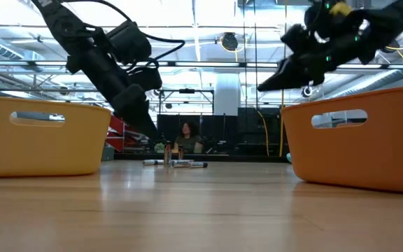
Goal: Sort batteries
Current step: Put the silver battery into the yellow bin
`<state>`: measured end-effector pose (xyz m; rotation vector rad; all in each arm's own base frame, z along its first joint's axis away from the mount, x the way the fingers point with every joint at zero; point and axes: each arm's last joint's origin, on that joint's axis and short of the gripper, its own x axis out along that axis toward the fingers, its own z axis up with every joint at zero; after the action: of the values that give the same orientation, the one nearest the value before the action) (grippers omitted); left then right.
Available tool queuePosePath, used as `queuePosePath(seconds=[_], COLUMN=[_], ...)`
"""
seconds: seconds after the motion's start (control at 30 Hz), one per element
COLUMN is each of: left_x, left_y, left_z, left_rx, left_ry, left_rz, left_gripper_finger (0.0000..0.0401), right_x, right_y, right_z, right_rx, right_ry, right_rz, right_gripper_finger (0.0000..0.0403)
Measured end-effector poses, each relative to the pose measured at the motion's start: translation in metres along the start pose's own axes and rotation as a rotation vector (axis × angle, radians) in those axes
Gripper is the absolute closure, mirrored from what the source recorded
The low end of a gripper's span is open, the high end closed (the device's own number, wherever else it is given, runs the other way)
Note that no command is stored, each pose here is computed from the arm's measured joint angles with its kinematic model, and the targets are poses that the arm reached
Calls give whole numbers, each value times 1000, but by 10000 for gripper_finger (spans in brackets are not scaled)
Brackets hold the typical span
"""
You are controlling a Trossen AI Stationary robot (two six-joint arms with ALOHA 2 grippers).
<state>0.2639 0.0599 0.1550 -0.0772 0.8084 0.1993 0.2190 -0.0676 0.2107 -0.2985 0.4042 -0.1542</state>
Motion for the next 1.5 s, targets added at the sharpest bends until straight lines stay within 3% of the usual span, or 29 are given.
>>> queuePosePath(seconds=[0.23, 0.73, 0.83, 0.97, 1.1, 1.23, 1.37, 1.5], left_x=[11, 33, 36, 39, 39, 29, 1, -42], left_y=[1, 1, 1, 1, 1, 1, 2, 4], left_z=[1, 5, 6, 3, 3, 12, 33, 51], left_rx=[39, 47, 49, 91, 99, 98, 95, -13], left_ry=[-28, 0, -20, -2, -7, -22, 1, 56], left_rz=[-17, -42, -41, -43, -43, -47, -58, -229], left_gripper_finger=[237, 240, 264, 338, 347, 347, 347, 347], right_x=[14, 33, 33, 33, 33, 33, 33, 33], right_y=[-5, -3, -3, -2, -2, -2, -2, -2], right_z=[-24, -35, -36, -36, -36, -36, -36, -36], right_rx=[69, 82, 83, 91, 95, 95, 95, 94], right_ry=[-42, -38, -36, -36, -34, -33, -31, -31], right_rz=[-63, -58, -58, -57, -56, -59, -59, -59], right_gripper_finger=[346, 355, 355, 355, 355, 355, 355, 355])
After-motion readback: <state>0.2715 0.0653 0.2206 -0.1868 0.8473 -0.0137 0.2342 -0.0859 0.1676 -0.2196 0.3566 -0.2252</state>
